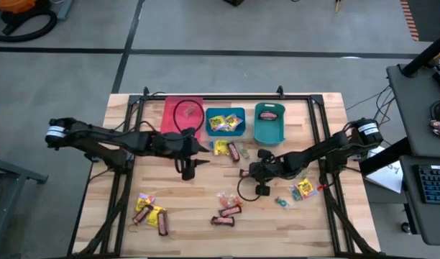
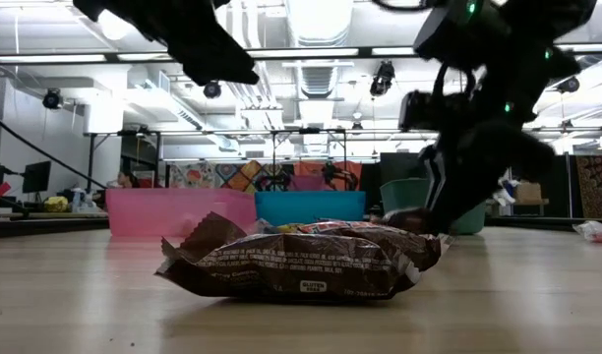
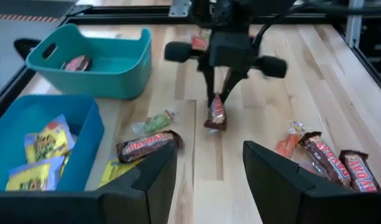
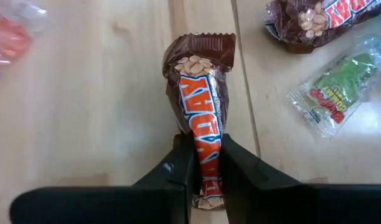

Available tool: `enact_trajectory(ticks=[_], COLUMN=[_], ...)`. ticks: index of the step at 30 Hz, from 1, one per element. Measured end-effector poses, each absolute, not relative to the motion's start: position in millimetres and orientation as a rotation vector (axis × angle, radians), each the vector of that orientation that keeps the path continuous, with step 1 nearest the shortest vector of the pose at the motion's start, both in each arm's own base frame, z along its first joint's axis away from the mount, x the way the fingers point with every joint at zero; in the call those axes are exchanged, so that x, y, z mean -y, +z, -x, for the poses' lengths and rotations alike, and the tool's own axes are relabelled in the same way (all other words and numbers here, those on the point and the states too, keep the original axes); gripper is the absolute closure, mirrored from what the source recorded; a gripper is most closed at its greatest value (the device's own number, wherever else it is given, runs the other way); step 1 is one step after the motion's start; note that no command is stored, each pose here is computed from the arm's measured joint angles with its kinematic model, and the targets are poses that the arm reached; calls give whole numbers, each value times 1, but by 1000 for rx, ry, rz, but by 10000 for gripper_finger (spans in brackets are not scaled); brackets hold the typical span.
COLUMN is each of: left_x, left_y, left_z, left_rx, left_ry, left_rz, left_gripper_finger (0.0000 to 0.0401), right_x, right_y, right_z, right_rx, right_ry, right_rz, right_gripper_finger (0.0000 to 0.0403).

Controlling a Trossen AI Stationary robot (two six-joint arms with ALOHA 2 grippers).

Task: Sort candy
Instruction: Put the brown candy into the green bin

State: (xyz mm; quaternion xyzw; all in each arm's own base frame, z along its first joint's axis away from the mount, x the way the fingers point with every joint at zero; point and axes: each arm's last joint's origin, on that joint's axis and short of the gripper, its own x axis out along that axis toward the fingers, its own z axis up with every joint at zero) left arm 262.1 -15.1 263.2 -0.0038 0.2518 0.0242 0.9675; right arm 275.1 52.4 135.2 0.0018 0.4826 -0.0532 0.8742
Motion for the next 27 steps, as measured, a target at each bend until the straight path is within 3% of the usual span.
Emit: enact_trajectory(ticks=[7, 14, 19, 27], left_x=[13, 12, 12, 12], left_y=[258, 261, 261, 260], left_z=[-253, -253, -253, -253], left_rx=[-510, -496, -499, -504], left_ry=[118, 154, 155, 159], left_rz=[33, 26, 28, 42], left_gripper_finger=[233, 233, 233, 233], right_x=[-46, 1, 44, 103], right_y=[200, 263, 272, 245], right_z=[-275, -263, -252, -226], right_rx=[-907, -932, -1015, -1128], right_ry=[-84, -205, -280, -332], right_rz=[36, 106, 145, 83], right_gripper_finger=[354, 360, 357, 356])
